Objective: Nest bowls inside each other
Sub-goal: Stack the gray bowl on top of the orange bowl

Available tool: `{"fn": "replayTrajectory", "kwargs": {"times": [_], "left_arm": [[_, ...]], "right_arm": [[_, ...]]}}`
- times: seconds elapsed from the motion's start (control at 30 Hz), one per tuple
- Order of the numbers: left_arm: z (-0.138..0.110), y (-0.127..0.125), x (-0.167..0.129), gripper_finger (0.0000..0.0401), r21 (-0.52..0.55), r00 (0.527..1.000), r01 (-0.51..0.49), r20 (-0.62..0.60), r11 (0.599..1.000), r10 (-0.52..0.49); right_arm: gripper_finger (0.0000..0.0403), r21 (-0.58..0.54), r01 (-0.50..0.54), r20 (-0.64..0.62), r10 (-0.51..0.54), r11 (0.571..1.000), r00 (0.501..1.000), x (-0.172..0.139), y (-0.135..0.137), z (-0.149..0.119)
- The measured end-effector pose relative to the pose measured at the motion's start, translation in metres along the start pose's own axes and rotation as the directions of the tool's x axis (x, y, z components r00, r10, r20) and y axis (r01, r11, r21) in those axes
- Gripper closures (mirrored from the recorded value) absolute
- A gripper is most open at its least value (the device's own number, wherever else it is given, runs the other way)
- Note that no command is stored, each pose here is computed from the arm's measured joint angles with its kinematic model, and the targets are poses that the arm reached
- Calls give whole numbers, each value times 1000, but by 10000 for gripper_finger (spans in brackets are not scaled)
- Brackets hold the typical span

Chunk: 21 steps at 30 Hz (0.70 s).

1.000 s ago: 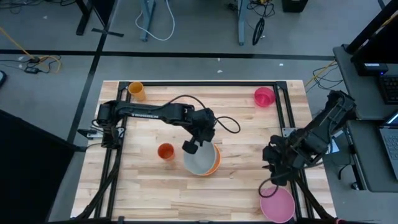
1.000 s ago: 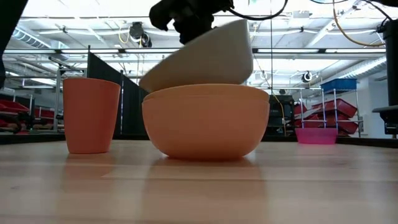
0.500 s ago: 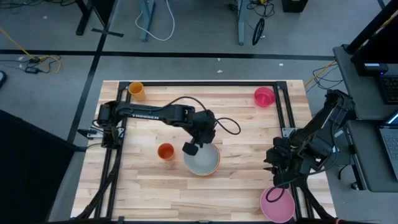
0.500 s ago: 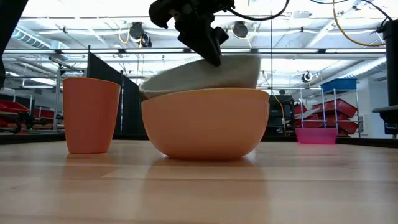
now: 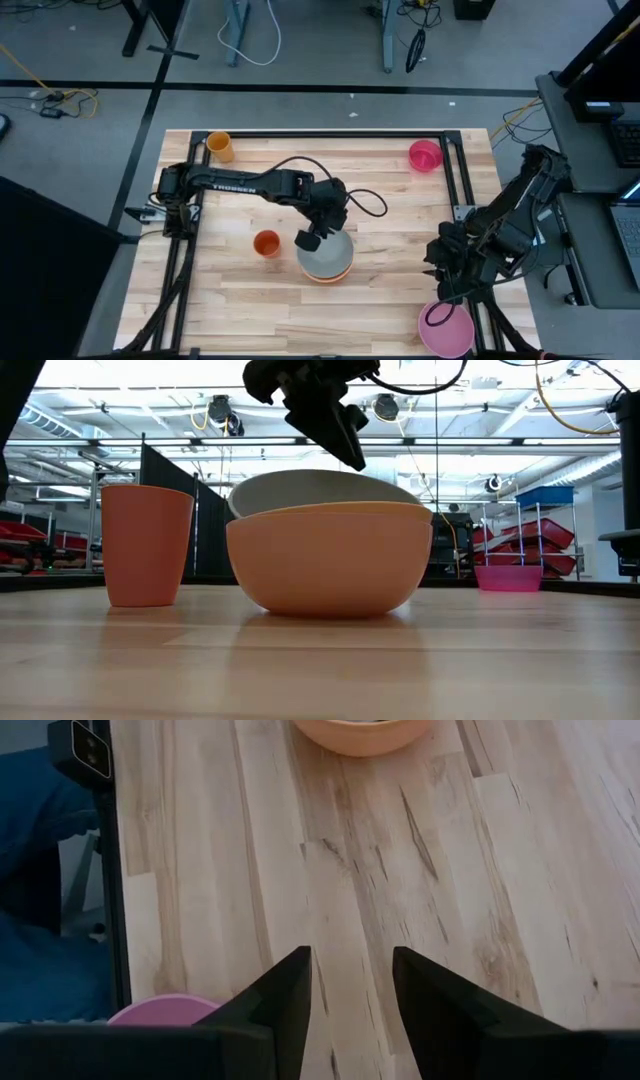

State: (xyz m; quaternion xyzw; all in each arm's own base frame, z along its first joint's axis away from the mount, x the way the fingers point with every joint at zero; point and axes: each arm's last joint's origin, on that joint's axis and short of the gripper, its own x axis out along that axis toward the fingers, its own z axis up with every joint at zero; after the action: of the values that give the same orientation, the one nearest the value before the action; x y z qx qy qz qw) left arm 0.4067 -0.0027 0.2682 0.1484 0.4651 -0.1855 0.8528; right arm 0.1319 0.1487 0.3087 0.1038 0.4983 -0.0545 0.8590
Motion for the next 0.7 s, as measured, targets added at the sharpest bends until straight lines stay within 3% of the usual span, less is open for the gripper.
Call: {"fn": "replayTrajectory", "kwargs": {"times": [0.27, 0.47, 0.7], "left_arm": [[-5, 6, 4, 289, -15, 999, -20, -26, 1000, 20], [-17, 12, 15, 323, -38, 998, -18, -55, 999, 16], [-14, 13, 21, 355, -31, 1000, -21, -12, 999, 21]], "right_arm": [[275, 0, -1, 0, 1, 1000, 1000, 1, 1, 0], [275, 0, -3, 1, 3, 1000, 1000, 1, 1, 0], [275, -6, -4, 2, 4, 1000, 1000, 1, 1, 0]]}}
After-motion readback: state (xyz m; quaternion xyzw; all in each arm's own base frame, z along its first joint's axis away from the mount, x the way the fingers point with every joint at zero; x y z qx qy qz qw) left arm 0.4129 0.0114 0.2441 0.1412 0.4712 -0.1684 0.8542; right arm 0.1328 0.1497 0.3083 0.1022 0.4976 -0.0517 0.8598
